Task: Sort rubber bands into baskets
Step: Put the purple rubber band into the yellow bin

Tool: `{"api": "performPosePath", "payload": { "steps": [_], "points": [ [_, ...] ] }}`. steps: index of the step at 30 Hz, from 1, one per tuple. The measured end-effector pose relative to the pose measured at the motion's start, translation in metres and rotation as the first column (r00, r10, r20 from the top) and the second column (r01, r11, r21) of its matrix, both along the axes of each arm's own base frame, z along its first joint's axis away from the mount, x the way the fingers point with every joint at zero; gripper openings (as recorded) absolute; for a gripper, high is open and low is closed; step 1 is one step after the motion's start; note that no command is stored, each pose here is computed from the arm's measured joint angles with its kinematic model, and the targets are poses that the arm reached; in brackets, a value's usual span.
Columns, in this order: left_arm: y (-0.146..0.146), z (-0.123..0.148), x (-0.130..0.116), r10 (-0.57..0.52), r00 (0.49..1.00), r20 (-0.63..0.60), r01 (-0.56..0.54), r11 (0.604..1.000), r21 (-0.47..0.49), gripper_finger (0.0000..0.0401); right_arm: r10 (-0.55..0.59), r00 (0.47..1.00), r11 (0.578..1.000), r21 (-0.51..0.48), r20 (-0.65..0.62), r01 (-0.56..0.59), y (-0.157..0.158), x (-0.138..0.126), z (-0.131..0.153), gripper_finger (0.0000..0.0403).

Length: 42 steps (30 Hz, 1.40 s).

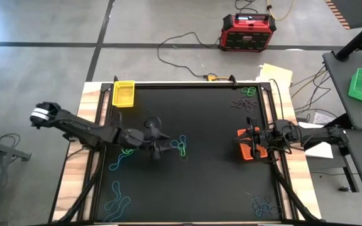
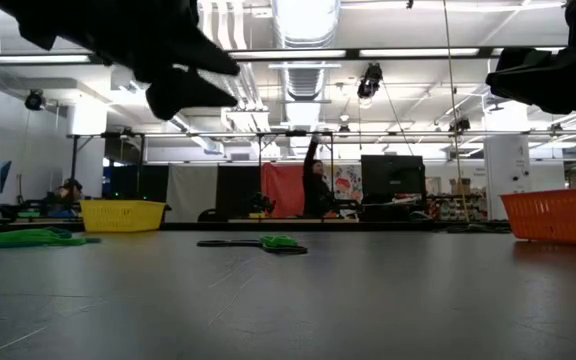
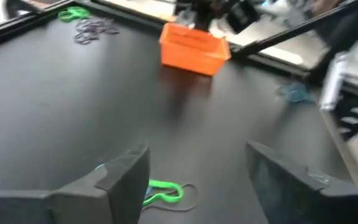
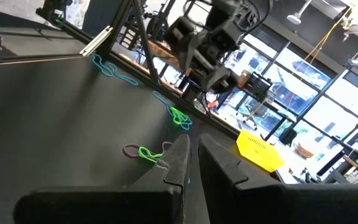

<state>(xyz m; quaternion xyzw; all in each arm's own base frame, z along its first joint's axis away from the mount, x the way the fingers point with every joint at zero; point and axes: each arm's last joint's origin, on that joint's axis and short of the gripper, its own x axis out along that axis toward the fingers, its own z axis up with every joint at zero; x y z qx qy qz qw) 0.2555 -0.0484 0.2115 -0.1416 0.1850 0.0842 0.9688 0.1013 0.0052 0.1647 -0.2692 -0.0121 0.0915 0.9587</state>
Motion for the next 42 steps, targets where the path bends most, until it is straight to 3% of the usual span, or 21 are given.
{"api": "performPosePath", "payload": {
  "steps": [5,11,20,28,35,42],
  "points": [
    [-0.010,-0.035,0.006,0.094,0.989,-0.118,-0.080,0.990,0.117,0.0262,0.000,1.000,1.000,0.000,0.000,0.000,0.000,0.000,0.000,0.0029],
    [-0.018,-0.073,0.009,0.163,0.980,-0.116,-0.142,0.975,0.169,0.0263,0.000,1.000,1.000,0.000,0.001,0.000,0.000,0.000,0.000,0.0029],
    [-0.018,-0.121,0.010,0.220,0.947,-0.233,-0.178,0.966,0.189,0.0263,0.000,1.000,1.000,0.000,0.001,0.000,0.000,0.000,0.000,0.0029],
    [-0.017,-0.141,0.010,0.285,0.925,-0.253,-0.246,0.953,0.175,0.0257,0.000,1.000,1.000,0.000,0.001,0.000,0.000,0.000,0.000,0.0029],
    [-0.018,-0.149,0.009,0.286,0.919,-0.272,-0.239,0.952,0.192,0.0191,0.000,1.000,1.000,0.000,0.001,0.000,0.000,0.000,0.000,0.0029],
    [-0.017,-0.150,0.009,0.294,0.917,-0.268,-0.245,0.948,0.201,0.0063,0.000,1.000,1.000,0.000,0.001,0.000,0.000,0.000,0.000,0.0029]
  ]
}}
